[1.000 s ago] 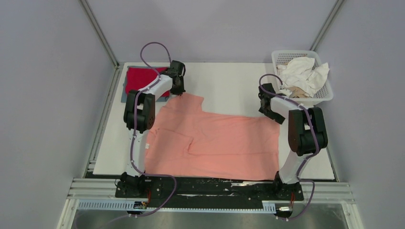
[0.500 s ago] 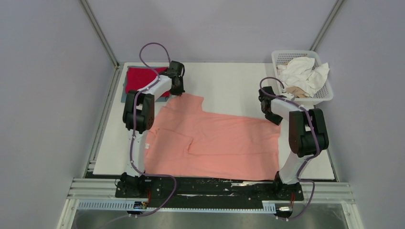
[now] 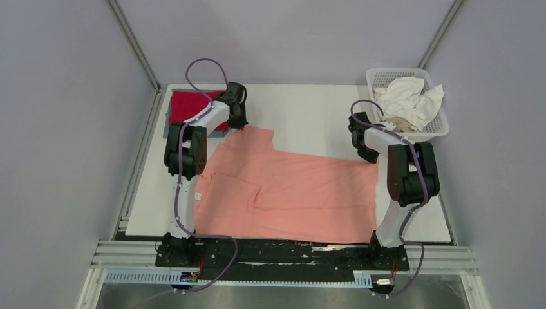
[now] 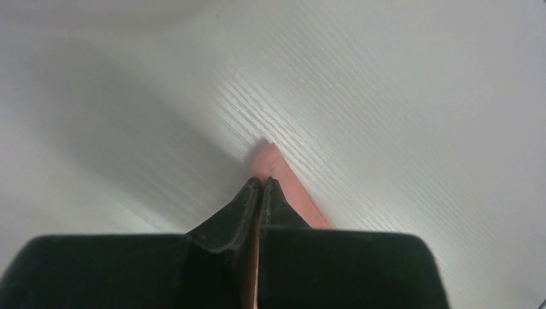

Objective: Fold and stack the t-shirts
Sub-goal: Grab the side of the flattened tshirt furthest away from the robot with both arms, then fold the other side of the tshirt into a rectangle

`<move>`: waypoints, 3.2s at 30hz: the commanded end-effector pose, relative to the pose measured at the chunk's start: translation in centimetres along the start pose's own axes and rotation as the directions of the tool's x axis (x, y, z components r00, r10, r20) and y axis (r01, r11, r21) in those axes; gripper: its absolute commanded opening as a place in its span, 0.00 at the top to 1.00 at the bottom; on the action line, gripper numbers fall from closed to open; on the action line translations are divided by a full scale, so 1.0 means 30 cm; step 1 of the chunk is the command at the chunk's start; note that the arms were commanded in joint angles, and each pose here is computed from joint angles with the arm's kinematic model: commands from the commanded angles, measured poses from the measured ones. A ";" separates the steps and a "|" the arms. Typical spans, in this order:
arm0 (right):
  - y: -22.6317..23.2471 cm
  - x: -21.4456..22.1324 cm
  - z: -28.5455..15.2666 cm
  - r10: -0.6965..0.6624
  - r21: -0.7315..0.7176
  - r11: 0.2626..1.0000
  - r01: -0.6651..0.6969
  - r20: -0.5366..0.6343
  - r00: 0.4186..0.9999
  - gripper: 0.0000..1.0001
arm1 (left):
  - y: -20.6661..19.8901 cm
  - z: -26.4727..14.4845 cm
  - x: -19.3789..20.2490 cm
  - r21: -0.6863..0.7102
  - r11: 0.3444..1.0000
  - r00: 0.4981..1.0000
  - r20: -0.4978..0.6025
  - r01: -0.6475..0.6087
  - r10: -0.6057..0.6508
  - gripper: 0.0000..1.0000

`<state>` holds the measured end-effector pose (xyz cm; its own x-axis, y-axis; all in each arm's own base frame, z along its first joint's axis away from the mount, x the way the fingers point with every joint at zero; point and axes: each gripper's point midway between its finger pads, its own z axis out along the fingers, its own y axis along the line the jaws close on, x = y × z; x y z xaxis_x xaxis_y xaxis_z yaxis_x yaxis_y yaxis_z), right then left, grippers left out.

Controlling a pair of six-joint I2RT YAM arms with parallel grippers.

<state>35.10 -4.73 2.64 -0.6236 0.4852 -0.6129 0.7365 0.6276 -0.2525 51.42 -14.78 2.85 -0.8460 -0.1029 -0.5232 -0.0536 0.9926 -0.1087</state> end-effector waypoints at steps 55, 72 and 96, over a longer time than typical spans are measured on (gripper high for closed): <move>-0.146 -0.028 -0.279 0.024 -0.285 0.958 -0.003 0.071 0.997 1.00 | -0.010 -0.701 0.454 0.321 0.945 0.963 0.231 0.057 -0.137 1.00; -0.199 -0.013 -0.312 0.023 -0.296 0.955 0.001 0.079 0.997 1.00 | 0.045 -0.822 0.621 0.382 0.918 0.954 0.223 0.105 -0.202 1.00; -0.291 0.160 -0.207 0.029 -0.133 0.991 -0.033 -0.033 0.999 0.95 | 0.119 -0.760 0.967 0.281 0.903 0.945 -0.132 0.325 -0.299 0.91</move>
<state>25.98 -3.41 7.99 -0.6350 0.4762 -0.6083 0.6558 0.7485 -0.0986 17.14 -12.52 8.19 -0.8007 -0.3694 -0.4716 -0.1056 0.8620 -0.4959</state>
